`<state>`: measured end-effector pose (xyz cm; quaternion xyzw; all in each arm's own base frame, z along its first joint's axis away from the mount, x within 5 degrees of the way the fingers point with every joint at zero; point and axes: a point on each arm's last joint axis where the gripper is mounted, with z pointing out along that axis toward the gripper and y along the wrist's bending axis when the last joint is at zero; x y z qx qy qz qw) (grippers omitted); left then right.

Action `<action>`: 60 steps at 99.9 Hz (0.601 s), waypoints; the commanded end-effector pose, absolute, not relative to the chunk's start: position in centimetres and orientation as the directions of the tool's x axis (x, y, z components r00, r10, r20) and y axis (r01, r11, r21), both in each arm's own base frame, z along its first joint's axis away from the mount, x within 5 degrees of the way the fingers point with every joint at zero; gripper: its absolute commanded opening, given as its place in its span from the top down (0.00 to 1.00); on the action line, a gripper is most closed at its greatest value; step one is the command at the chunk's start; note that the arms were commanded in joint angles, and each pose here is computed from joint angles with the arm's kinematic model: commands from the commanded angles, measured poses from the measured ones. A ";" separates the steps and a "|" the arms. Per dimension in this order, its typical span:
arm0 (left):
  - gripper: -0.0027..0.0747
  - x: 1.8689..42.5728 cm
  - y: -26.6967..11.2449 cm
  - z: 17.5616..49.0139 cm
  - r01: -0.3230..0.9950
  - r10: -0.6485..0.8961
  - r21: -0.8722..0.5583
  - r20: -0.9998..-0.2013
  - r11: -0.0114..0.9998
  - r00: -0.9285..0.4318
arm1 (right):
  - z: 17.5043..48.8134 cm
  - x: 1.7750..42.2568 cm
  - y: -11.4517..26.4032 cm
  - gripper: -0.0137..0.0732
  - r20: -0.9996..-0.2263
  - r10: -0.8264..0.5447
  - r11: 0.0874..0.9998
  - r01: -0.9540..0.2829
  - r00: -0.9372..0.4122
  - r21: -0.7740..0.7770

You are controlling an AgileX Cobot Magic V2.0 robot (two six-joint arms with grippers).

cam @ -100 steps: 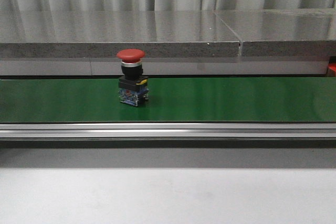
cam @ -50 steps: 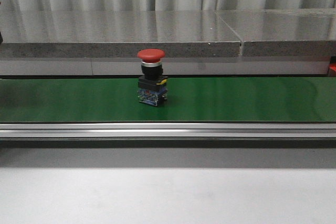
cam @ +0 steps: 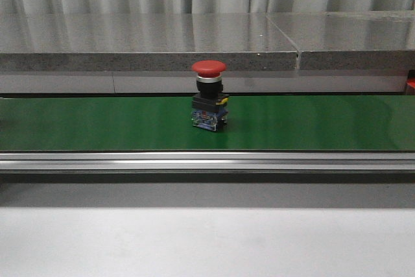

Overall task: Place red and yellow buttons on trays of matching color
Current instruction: 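Place the yellow button onto the belt with the left gripper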

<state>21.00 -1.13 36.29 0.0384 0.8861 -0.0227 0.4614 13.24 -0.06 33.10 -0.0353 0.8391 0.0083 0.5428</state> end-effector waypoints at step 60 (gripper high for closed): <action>0.99 6.5 -0.9 30.4 0.101 -0.023 -0.055 -0.956 0.993 -0.294 | 34.6 13.3 -0.2 0.92 -0.948 -0.048 0.998 -0.045 -0.315 -0.036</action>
